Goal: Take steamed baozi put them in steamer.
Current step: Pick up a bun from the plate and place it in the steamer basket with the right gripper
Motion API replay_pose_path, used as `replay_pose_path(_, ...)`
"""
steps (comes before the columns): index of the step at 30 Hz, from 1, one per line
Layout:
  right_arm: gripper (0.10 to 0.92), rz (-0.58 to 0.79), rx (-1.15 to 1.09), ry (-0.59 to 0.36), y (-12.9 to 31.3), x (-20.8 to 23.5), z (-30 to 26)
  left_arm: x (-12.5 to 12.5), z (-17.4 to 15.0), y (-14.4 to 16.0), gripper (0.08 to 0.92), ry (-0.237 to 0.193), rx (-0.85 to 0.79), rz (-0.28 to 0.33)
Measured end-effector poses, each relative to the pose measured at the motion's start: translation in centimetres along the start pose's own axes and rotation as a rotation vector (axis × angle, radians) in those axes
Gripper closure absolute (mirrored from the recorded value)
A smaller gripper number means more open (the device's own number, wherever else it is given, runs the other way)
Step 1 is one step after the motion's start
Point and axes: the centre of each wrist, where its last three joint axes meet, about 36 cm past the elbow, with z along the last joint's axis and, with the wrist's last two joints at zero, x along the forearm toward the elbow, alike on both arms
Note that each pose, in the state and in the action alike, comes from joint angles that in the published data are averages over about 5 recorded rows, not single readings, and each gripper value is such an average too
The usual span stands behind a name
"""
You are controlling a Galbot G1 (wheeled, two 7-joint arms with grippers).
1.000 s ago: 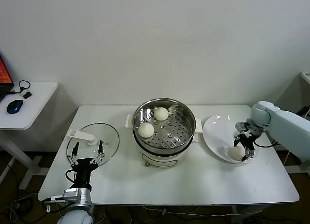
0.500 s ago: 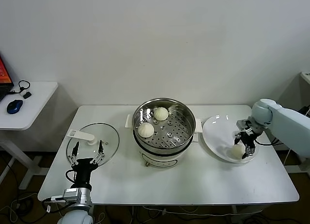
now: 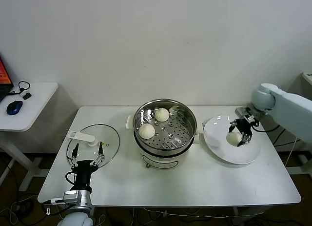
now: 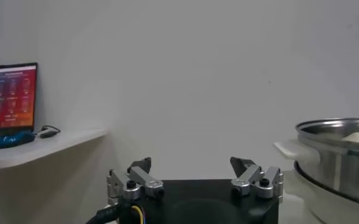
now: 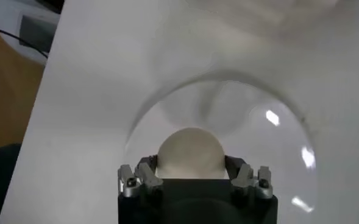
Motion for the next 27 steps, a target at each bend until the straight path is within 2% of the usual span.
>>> replay_pose_path(13, 0.301, 0.137, 0.401, 0.058, -3.7, 12.9, -10.7, -0.1, -0.2, 0.0, 0.177, -0.003, -0.009, -0.004)
replay_pose_path(20, 0.308, 0.154, 0.597, 0.077, -4.5, 15.0, -17.8, -0.3, -0.4, -0.2, 0.177, -0.005, -0.004, -0.008)
replay_pose_path(27, 0.310, 0.147, 0.747, 0.088, -5.3, 14.2, -23.6, -0.6, -0.6, -0.3, 0.177, -0.009, -0.003, -0.013)
